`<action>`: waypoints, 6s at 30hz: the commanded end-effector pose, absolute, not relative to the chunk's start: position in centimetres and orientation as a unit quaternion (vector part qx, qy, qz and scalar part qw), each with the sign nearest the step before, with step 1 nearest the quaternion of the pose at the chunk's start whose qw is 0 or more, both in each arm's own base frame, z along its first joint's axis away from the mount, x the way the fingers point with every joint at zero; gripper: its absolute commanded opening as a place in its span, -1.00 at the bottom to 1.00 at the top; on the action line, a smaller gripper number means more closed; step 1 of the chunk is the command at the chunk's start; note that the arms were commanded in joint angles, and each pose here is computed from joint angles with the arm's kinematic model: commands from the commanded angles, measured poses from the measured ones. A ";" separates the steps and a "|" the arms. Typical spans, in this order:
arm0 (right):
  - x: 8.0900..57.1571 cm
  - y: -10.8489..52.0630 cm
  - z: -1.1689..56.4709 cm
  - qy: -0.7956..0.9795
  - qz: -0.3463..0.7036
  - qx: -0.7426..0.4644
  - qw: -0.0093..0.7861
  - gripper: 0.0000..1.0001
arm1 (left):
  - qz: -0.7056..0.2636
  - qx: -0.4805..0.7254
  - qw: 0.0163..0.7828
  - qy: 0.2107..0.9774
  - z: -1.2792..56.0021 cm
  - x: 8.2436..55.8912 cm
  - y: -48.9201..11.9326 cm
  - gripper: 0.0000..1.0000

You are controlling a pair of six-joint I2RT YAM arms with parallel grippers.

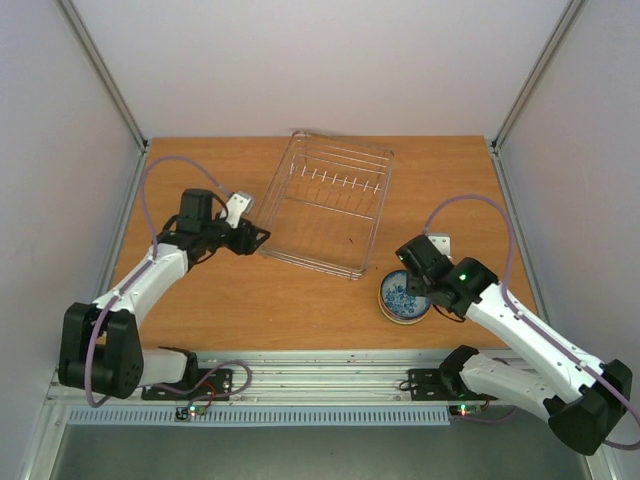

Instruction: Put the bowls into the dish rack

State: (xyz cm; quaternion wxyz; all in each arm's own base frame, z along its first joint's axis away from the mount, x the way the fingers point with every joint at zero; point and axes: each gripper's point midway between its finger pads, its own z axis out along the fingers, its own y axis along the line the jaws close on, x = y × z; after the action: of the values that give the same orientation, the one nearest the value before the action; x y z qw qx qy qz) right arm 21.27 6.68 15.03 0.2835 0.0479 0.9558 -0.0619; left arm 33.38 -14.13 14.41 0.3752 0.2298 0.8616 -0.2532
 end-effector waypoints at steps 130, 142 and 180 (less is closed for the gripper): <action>21.2 9.3 26.1 0.898 0.103 0.050 0.426 -0.97 | -0.297 0.427 0.146 0.841 20.2 23.5 -42.7 0.39; 21.5 9.8 26.8 0.893 0.090 0.038 0.439 -0.97 | -0.313 0.426 0.128 0.839 19.8 23.1 -43.0 -0.86; 18.5 17.6 28.9 0.854 0.340 -0.034 0.393 0.67 | -0.561 0.412 0.162 0.699 27.3 23.3 -38.9 -0.99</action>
State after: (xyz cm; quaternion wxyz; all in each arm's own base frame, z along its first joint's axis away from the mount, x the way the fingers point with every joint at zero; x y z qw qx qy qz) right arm 18.63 16.93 29.23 0.4071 -0.0433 0.8549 0.3187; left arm 23.72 -38.80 22.12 0.0990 0.3869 0.7544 -0.5209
